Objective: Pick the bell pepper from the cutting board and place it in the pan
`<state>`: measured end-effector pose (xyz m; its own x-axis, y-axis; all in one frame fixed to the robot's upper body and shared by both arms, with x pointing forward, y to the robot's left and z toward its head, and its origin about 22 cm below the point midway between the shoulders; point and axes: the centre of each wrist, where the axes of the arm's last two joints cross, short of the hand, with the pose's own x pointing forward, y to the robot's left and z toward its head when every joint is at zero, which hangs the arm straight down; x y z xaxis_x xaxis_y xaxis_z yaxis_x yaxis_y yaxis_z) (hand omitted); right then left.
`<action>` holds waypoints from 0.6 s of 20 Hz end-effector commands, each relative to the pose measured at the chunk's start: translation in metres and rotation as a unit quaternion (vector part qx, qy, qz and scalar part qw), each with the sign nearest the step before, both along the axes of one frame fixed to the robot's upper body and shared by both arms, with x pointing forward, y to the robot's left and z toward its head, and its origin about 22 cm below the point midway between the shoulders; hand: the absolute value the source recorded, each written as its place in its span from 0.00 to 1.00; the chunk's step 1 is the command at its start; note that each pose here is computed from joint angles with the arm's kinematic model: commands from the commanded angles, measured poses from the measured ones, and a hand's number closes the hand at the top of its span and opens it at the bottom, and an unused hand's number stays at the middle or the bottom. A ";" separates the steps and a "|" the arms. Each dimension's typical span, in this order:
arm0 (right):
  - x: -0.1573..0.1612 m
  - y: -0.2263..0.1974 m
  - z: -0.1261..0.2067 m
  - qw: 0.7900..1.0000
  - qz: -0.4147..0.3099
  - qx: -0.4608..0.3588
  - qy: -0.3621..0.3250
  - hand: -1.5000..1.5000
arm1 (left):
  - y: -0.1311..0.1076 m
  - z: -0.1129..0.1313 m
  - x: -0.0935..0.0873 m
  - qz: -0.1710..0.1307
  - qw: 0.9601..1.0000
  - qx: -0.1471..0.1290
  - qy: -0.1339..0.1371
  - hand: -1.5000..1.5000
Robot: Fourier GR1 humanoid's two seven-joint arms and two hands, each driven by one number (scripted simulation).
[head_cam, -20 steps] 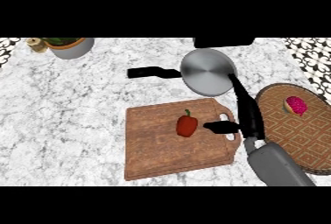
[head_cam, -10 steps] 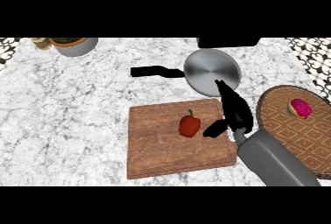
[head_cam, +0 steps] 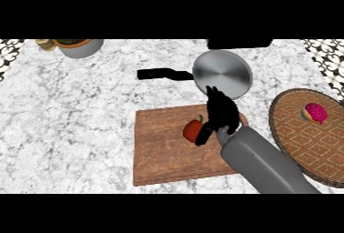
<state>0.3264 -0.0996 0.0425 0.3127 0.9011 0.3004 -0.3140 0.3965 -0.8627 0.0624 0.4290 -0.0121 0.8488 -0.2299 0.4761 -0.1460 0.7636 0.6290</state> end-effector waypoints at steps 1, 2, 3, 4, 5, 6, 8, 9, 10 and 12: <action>0.003 0.017 0.012 0.999 -0.018 -0.035 0.017 0.00 | -0.039 0.040 0.092 -0.093 0.969 -0.038 -0.224 0.50; 0.004 0.019 0.008 0.998 -0.020 -0.053 0.025 0.00 | -0.042 0.034 0.093 -0.090 0.971 -0.049 -0.218 0.50; 0.003 0.020 0.006 0.998 -0.023 -0.055 0.031 0.00 | -0.039 0.040 0.094 -0.096 0.969 -0.043 -0.225 0.50; 0.004 0.025 0.012 0.998 -0.017 -0.054 0.027 0.00 | -0.042 0.035 0.093 -0.090 0.969 -0.044 -0.226 0.50; 0.001 0.026 0.002 0.997 -0.021 -0.061 0.042 0.00 | -0.044 0.036 0.095 -0.092 0.968 -0.049 -0.228 0.50; 0.002 0.028 0.007 0.997 -0.020 -0.064 0.049 0.00 | -0.041 0.033 0.092 -0.082 0.970 -0.049 -0.224 0.50; 0.001 0.034 0.006 0.997 -0.016 -0.063 0.049 0.00 | -0.045 0.033 0.093 -0.087 0.969 -0.046 -0.226 0.50; 0.000 0.037 0.006 0.996 -0.009 -0.067 0.055 0.00 | -0.037 0.043 0.096 -0.090 0.969 -0.036 -0.229 0.50; 0.002 0.038 0.009 0.997 -0.013 -0.058 0.057 0.00 | -0.043 0.036 0.094 -0.091 0.969 -0.043 -0.225 0.50; 0.001 0.043 0.007 0.996 -0.014 -0.060 0.058 0.00 | -0.047 0.037 0.094 -0.096 0.969 -0.051 -0.223 0.50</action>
<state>0.3278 -0.0680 0.0462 0.3125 0.9282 0.2022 -0.3817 0.3176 -0.8680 0.0632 0.4274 -0.0146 0.8574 -0.2000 0.4742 -0.1609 0.7711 0.6161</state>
